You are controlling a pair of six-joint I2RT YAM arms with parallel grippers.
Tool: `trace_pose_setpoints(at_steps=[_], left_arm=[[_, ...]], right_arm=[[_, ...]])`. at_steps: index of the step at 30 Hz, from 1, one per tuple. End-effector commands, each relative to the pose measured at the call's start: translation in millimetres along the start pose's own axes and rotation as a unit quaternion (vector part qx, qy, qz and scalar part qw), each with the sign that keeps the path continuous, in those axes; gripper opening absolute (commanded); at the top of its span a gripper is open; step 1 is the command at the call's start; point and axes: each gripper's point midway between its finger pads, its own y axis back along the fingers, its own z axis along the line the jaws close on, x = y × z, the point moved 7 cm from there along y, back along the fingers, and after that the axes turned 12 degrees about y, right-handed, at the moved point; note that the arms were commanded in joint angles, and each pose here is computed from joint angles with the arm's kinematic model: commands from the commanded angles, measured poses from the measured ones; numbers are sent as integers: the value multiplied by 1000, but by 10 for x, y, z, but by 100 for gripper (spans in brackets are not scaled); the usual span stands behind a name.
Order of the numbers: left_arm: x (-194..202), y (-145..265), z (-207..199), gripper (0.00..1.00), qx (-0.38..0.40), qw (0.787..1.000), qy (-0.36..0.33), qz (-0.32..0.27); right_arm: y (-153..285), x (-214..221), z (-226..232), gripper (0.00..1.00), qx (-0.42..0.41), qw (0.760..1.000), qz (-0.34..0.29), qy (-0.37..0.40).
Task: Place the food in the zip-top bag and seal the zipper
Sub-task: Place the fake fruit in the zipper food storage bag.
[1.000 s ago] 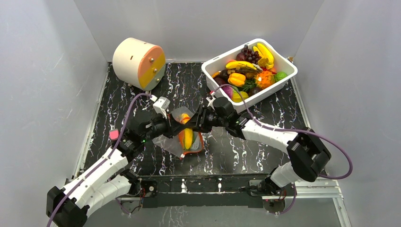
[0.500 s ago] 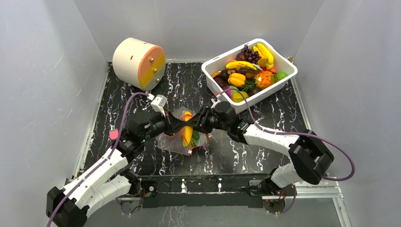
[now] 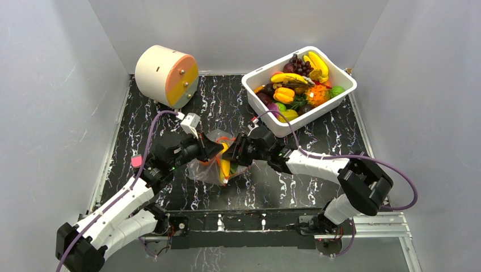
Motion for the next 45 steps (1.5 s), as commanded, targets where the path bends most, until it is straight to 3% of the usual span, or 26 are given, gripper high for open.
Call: trace_pose_setpoints(at_steps=[1,10,27,33,41,45], left_arm=[[-79,-6,-87,0,22,999,-6,-23],[-49,17,-31,0,7,1000,-13,-21],[-46,108,131,0,-63,996,-53,-14],[-41,133,182,0,-81,994,-66,-13],[-32,160,222,0,-108,991,-78,12],[-19,177,226,0,-122,988,-82,38]], right_arm=[[-30,-106,191,41,-30,999,-15,28],[43,-173,280,54,-35,995,-23,86],[408,-106,512,47,-116,965,23,234],[693,-242,578,47,-93,948,-33,304],[1029,-714,548,46,54,908,-173,378],[1135,-965,587,49,127,876,-194,422]])
